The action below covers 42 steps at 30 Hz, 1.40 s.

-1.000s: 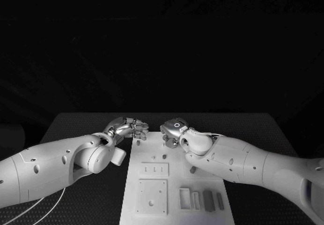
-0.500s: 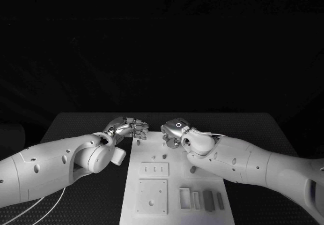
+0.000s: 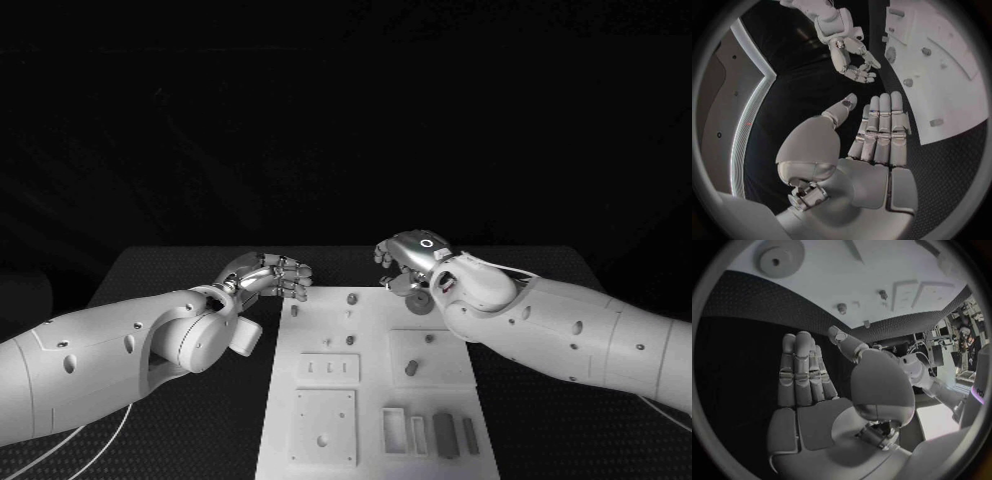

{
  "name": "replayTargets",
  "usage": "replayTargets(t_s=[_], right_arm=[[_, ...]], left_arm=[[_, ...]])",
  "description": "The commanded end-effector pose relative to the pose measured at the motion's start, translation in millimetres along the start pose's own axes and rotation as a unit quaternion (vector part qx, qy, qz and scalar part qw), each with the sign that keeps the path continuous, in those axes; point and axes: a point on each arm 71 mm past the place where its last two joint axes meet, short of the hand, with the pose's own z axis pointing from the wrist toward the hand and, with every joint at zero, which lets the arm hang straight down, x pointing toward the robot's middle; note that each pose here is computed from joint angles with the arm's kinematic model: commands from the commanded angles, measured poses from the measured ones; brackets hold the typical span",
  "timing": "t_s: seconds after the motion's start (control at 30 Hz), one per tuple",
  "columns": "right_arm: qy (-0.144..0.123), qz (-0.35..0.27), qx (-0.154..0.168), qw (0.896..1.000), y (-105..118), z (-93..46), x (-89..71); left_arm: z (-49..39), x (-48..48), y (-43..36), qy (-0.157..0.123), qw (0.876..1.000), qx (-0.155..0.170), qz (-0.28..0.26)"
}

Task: Assemble the parts on the task board

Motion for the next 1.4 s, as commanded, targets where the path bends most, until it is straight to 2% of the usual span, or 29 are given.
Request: replayTargets(t_s=[0.03, 0.17, 0.33, 0.53, 0.8, 1.07, 1.4], right_arm=[[0.045, 0.046, -0.003, 0.998, -8, -5.7, -0.4], [0.072, 0.037, 0.009, 0.997, -28, -13.6, -5.9], [0.115, 0.011, 0.026, 0.993, -49, -17.6, 0.7], [0.132, -0.015, 0.037, 0.990, -58, -17.8, 6.2], [0.161, -0.029, 0.038, 0.986, -60, -23.4, 24.3], [0.161, -0.027, 0.031, 0.986, -58, -24.9, 35.1], [0.150, -0.025, 0.026, 0.988, -57, -23.0, 38.9]], left_arm=[[0.2, 1.6, -3.3, 0.015, 1.000, 0.013, -0.007], [0.1, -1.5, -2.8, 0.010, 1.000, 0.013, -0.004], [0.6, -3.2, -2.4, 0.007, 1.000, 0.013, -0.003], [1.1, -2.5, -2.3, 0.009, 1.000, 0.012, -0.002], [1.3, -1.9, -2.2, 0.009, 1.000, 0.011, -0.002], [1.8, -1.6, -2.0, 0.009, 1.000, 0.010, -0.002], [2.7, -0.8, -1.9, 0.010, 1.000, 0.009, -0.002]])
